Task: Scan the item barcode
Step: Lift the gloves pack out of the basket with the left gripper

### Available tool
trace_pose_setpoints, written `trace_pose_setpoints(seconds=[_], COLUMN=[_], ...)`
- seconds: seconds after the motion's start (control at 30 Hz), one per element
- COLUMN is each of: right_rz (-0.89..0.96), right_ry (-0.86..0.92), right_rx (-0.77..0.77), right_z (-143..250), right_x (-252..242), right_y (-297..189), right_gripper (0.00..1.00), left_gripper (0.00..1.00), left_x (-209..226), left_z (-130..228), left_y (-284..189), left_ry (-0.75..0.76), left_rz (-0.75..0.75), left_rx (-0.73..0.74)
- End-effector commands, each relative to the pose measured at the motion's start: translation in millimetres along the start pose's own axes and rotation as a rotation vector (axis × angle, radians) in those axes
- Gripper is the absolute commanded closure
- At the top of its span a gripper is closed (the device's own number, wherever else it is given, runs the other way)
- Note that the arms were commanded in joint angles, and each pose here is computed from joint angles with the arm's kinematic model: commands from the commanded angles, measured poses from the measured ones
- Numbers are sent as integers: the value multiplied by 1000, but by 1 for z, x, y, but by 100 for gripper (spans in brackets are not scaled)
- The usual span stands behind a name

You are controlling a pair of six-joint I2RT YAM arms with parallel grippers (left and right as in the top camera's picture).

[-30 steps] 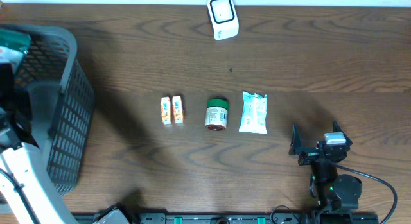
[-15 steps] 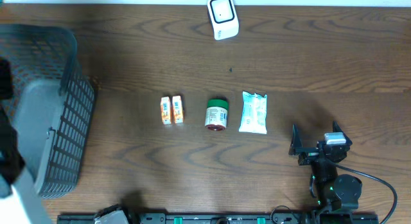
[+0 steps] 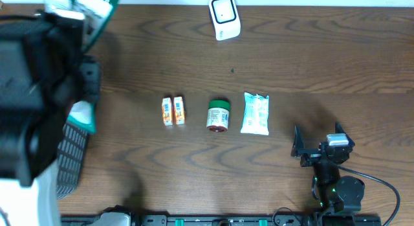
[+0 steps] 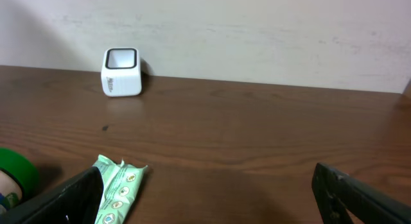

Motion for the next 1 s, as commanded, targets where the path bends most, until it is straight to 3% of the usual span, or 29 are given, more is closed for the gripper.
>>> trace_pose_setpoints(seconds=[0.0,0.17,0.43,0.63,0.97], right_rz=[0,0,0,0,0], right_ry=[12,12,12,12,12], right_rx=[0,0,0,0,0], right_z=[0,0,0,0,0], right_x=[0,0,0,0,0], right_y=[0,0,0,0,0], right_gripper=[1,1,1,1,1], left_gripper=[93,93,93,93,93], left_x=[-23,-35,-47,-54,-56], left_z=[10,28,63,90,134], left_y=[36,87,156,205,266], left_ry=[-77,-71,-68,-68,-59], left_rz=[101,90,45,31,-18], left_rx=[175,388,604,642,581])
Point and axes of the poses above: each gripper's point midway between its finger pads, its own y axis out along the fingers, its own x axis along the line the jaws close on, z = x × y, the point moved 6 cm from there along -y, back along the fingers, and after that the axes turned 12 degrees about -y, right-handed, at the moved point
